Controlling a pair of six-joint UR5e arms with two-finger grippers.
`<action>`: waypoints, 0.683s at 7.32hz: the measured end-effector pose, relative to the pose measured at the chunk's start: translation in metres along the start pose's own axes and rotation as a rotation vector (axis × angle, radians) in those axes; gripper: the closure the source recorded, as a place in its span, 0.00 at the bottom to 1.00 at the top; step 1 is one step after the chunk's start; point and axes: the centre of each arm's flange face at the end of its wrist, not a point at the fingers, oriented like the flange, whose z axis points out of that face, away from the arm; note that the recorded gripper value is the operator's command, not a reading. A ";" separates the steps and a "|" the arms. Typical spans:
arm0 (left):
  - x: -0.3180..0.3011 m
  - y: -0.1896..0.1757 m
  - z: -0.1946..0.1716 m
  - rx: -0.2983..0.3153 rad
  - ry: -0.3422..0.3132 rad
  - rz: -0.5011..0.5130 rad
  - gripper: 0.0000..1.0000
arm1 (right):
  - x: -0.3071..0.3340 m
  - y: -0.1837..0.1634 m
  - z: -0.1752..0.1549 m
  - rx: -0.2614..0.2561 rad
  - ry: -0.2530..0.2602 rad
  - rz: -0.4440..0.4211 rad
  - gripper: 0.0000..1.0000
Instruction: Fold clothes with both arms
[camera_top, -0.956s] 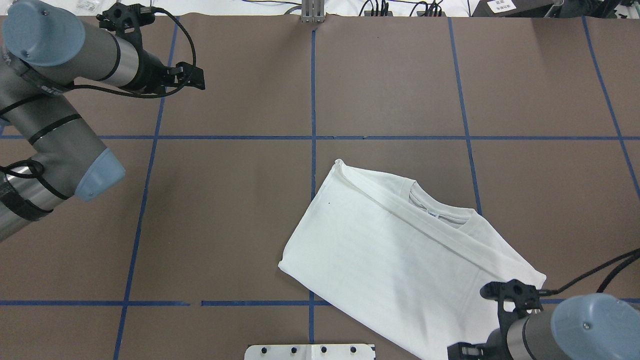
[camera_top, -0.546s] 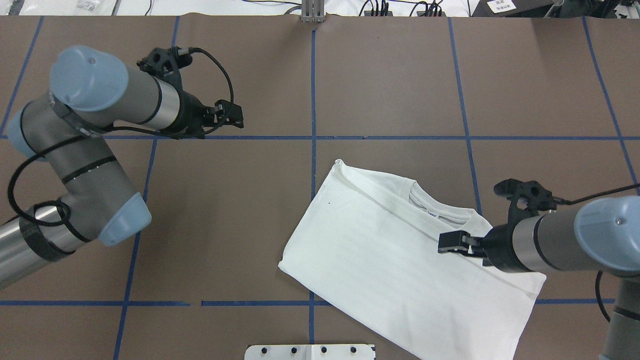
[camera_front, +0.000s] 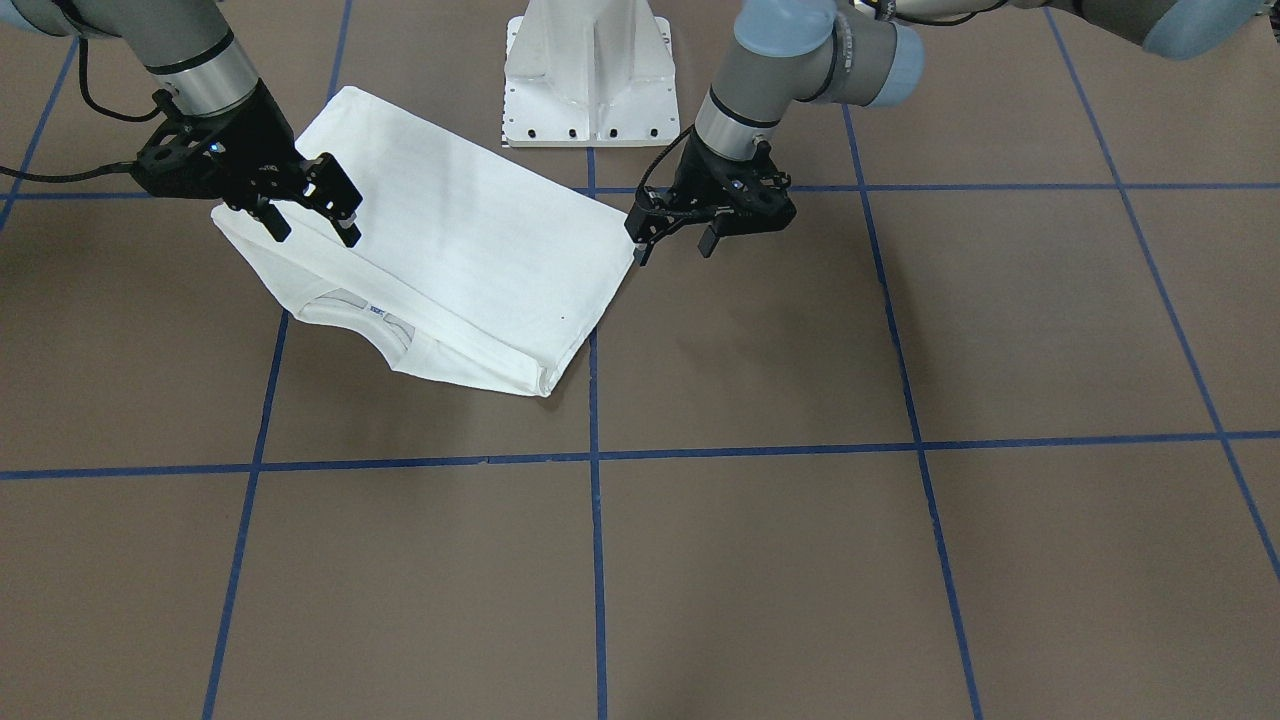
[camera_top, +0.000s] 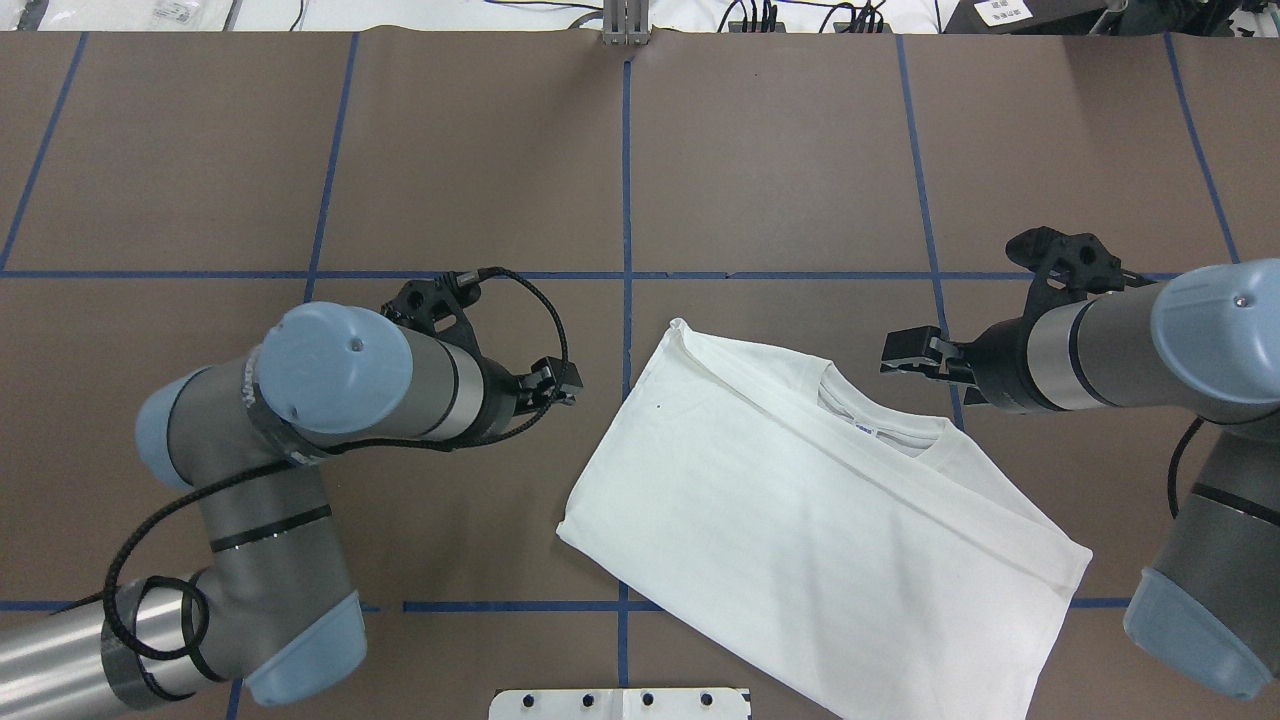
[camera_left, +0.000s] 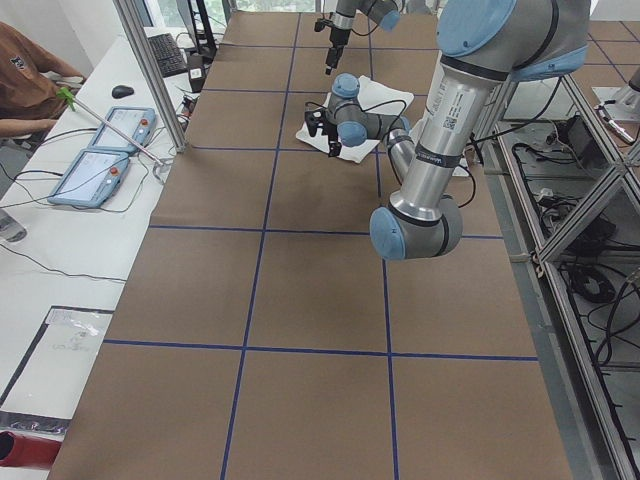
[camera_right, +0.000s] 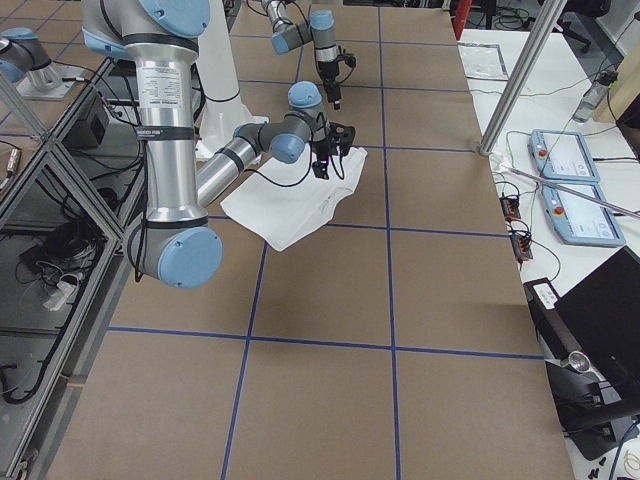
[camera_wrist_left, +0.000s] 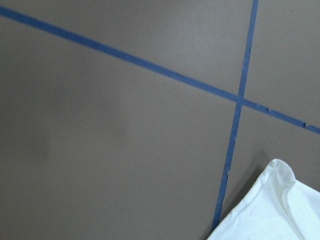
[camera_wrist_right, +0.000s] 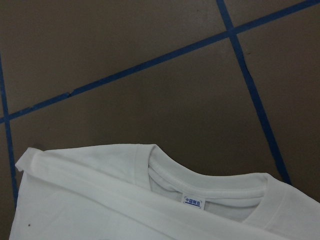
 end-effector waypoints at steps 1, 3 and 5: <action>-0.003 0.027 0.013 -0.010 -0.028 -0.020 0.04 | -0.002 -0.004 0.004 0.005 0.001 0.002 0.00; -0.008 0.070 0.033 -0.036 -0.061 -0.045 0.06 | -0.003 -0.006 0.007 0.007 0.003 0.003 0.00; -0.001 0.085 0.048 -0.041 -0.075 -0.066 0.10 | -0.003 -0.006 0.007 0.008 0.003 0.003 0.00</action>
